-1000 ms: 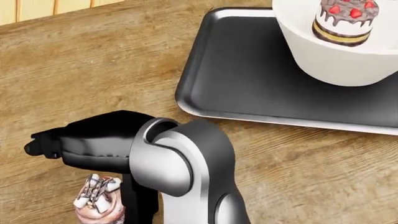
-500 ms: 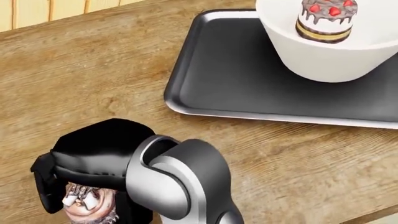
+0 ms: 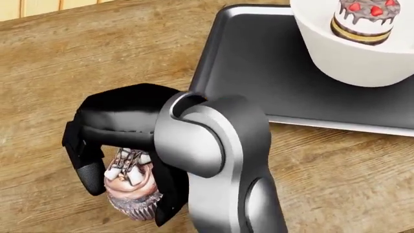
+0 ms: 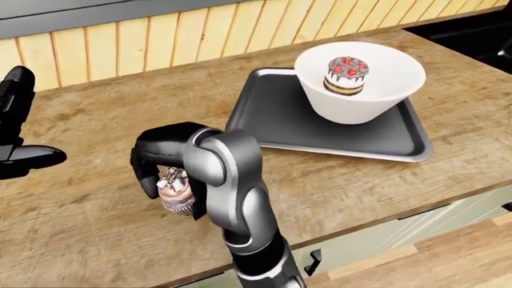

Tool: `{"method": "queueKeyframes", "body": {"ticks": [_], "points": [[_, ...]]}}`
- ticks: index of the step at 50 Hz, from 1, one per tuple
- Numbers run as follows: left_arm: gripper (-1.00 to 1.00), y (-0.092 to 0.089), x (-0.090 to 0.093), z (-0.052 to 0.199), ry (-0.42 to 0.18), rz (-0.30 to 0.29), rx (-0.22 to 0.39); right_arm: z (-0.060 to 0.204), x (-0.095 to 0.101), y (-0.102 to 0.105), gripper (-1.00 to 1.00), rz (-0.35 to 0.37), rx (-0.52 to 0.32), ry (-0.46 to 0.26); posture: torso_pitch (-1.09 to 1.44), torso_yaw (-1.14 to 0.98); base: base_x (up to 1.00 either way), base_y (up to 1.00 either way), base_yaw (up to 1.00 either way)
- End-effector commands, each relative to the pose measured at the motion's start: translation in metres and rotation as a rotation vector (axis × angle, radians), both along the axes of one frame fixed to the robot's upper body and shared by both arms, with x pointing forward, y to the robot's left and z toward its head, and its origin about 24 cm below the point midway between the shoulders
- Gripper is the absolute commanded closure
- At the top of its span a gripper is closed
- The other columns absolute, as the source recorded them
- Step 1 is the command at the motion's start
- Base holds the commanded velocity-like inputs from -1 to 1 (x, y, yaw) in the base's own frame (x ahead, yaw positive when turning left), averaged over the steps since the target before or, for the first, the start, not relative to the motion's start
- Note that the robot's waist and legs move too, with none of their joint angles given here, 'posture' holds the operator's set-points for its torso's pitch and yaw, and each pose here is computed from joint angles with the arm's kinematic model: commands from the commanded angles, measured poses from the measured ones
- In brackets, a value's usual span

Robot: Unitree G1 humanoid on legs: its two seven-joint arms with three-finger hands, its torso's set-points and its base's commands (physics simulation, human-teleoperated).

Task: Pick up the bowl with cake and place it on the tray. Pick up the cupcake and place it on the tray.

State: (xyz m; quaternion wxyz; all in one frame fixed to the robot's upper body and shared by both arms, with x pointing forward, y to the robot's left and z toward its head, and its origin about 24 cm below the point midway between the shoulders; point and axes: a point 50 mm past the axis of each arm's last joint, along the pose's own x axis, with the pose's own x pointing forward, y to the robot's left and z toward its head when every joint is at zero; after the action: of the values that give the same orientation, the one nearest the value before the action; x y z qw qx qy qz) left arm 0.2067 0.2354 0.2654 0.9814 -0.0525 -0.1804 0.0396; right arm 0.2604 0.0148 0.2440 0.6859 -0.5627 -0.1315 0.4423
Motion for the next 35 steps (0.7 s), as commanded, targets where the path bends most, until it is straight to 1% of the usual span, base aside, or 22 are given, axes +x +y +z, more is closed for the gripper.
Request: {"method": "queueKeyframes", "body": {"ticks": [1, 6, 11, 14, 20, 22, 23, 24, 25, 26, 27, 28, 30, 31, 32, 35], "points": [[-1.00, 0.000, -0.006, 0.012, -0.073, 0.014, 0.015, 0.018, -0.006, 0.002, 1.00, 0.023, 0.044, -0.068, 0.00, 0.00, 0.00, 0.00, 0.00], [-1.00, 0.001, -0.007, 0.011, -0.072, 0.015, 0.014, 0.034, -0.004, -0.001, 1.00, 0.014, 0.057, -0.095, 0.00, 0.00, 0.00, 0.00, 0.00], [-1.00, 0.000, -0.009, 0.013, -0.075, 0.014, 0.017, 0.058, 0.001, -0.007, 1.00, -0.008, 0.068, -0.144, 0.00, 0.00, 0.00, 0.00, 0.00], [-1.00, -0.001, -0.010, 0.015, -0.078, 0.012, 0.018, 0.066, 0.004, -0.009, 1.00, -0.018, 0.067, -0.163, 0.00, 0.00, 0.00, 0.00, 0.00], [-1.00, -0.001, -0.011, 0.017, -0.081, 0.012, 0.021, 0.087, 0.019, -0.018, 1.00, -0.067, 0.064, -0.235, 0.00, 0.00, 0.00, 0.00, 0.00], [-1.00, -0.001, -0.011, 0.016, -0.081, 0.011, 0.021, 0.096, 0.026, -0.022, 1.00, -0.097, 0.043, -0.290, 0.00, 0.00, 0.00, 0.00, 0.00], [-1.00, -0.001, -0.011, 0.016, -0.081, 0.011, 0.021, 0.097, 0.028, -0.022, 1.00, -0.103, 0.032, -0.305, 0.00, 0.00, 0.00, 0.00, 0.00], [-1.00, -0.001, -0.010, 0.016, -0.081, 0.011, 0.020, 0.100, 0.030, -0.022, 1.00, -0.110, 0.044, -0.307, 0.00, 0.00, 0.00, 0.00, 0.00], [-1.00, -0.001, -0.010, 0.016, -0.081, 0.012, 0.021, 0.103, 0.033, -0.024, 1.00, -0.128, 0.026, -0.347, 0.00, 0.00, 0.00, 0.00, 0.00], [-1.00, 0.000, -0.010, 0.016, -0.081, 0.012, 0.019, 0.105, 0.035, -0.024, 1.00, -0.131, 0.032, -0.345, 0.00, 0.00, 0.00, 0.00, 0.00], [-1.00, 0.000, -0.011, 0.016, -0.081, 0.012, 0.019, 0.107, 0.038, -0.026, 1.00, -0.150, 0.014, -0.382, 0.00, 0.00, 0.00, 0.00, 0.00], [-1.00, -0.001, -0.011, 0.016, -0.081, 0.011, 0.020, 0.108, 0.041, -0.027, 1.00, -0.154, 0.012, -0.387, 0.00, 0.00, 0.00, 0.00, 0.00], [-1.00, -0.001, -0.011, 0.016, -0.082, 0.011, 0.020, 0.110, 0.046, -0.030, 1.00, -0.176, -0.009, -0.428, 0.00, 0.00, 0.00, 0.00, 0.00], [-1.00, -0.001, -0.011, 0.016, -0.083, 0.010, 0.020, 0.110, 0.047, -0.030, 1.00, -0.177, -0.001, -0.426, 0.00, 0.00, 0.00, 0.00, 0.00], [-1.00, -0.001, -0.011, 0.016, -0.082, 0.010, 0.020, 0.111, 0.051, -0.032, 1.00, -0.187, -0.012, -0.451, 0.00, 0.00, 0.00, 0.00, 0.00], [-1.00, 0.000, -0.010, 0.016, -0.084, 0.011, 0.021, 0.108, 0.056, -0.033, 1.00, -0.194, -0.007, -0.444, 0.00, 0.00, 0.00, 0.00, 0.00]]}}
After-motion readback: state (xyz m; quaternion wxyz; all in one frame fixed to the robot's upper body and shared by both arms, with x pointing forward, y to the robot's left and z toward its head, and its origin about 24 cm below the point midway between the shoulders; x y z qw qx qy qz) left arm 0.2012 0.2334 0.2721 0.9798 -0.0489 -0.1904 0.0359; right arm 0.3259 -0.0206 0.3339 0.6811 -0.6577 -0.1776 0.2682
